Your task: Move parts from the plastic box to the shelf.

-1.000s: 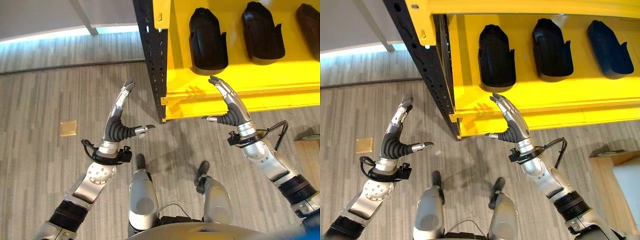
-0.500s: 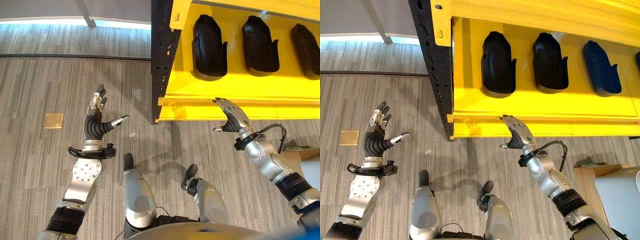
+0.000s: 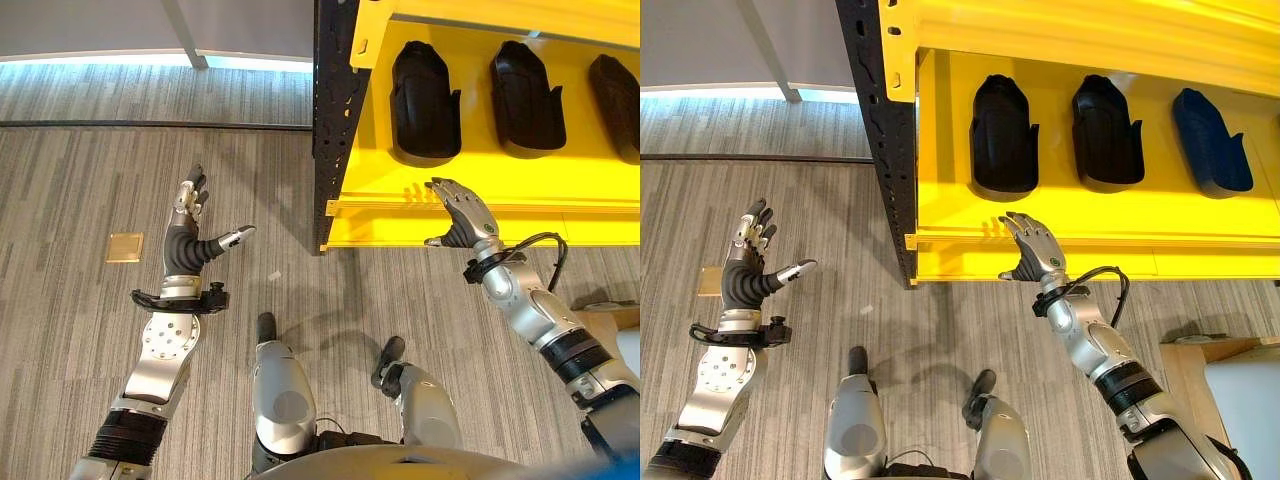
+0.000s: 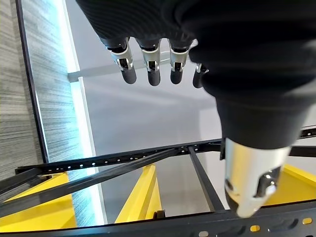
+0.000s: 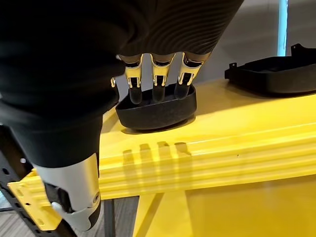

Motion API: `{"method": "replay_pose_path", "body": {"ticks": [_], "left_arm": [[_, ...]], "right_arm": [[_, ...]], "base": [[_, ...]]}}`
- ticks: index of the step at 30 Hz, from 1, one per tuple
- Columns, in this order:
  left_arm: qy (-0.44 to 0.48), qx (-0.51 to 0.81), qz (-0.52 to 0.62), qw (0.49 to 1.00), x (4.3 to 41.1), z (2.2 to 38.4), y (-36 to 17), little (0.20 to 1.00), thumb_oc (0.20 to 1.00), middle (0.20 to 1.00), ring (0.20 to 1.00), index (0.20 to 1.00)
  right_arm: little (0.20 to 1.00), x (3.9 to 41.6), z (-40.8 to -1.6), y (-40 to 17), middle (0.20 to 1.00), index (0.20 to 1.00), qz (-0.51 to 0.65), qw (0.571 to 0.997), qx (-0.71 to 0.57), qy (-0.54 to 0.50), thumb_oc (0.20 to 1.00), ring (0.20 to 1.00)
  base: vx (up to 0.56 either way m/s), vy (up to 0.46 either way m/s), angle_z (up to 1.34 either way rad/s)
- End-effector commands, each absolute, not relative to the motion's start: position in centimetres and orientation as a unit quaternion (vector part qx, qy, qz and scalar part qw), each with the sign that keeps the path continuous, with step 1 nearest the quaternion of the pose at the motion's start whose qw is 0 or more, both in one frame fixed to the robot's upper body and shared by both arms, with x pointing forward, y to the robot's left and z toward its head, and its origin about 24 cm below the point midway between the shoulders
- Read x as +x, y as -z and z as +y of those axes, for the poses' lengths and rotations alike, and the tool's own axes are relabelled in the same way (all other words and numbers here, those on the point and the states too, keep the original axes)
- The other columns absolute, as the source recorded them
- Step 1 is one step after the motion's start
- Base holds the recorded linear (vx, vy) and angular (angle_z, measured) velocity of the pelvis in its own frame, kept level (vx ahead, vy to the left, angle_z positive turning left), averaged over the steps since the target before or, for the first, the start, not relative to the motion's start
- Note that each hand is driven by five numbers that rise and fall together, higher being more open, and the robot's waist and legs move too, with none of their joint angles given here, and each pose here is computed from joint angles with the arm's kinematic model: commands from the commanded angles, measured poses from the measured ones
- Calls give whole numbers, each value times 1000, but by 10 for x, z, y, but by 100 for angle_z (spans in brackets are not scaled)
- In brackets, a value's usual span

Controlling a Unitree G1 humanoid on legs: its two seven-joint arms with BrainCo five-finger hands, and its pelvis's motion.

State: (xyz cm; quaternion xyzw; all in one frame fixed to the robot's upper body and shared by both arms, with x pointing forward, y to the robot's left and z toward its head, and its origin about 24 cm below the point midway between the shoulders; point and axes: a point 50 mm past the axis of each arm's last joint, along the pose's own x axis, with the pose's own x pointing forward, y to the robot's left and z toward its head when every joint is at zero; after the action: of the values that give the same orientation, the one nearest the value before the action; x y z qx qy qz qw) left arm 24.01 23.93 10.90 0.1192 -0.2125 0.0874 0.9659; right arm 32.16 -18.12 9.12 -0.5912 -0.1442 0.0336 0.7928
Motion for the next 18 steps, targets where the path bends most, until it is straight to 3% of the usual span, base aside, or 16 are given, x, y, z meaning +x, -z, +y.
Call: {"method": "replay_pose_path", "body": {"ticks": [1,18], "left_arm": [[-57,129,-260,955,236,225,-125,1000,1000,1000,1000,1000],[-38,119,-247,961,243,219,-119,1000,1000,1000,1000,1000]], "right_arm": [[1000,331,-171,-112,1000,1000,-178,789,-588,-20,1000,1000],[1000,351,-171,-99,1000,1000,-116,784,-609,-13,1000,1000]], "base": [[22,13,6],[21,8,1]]}}
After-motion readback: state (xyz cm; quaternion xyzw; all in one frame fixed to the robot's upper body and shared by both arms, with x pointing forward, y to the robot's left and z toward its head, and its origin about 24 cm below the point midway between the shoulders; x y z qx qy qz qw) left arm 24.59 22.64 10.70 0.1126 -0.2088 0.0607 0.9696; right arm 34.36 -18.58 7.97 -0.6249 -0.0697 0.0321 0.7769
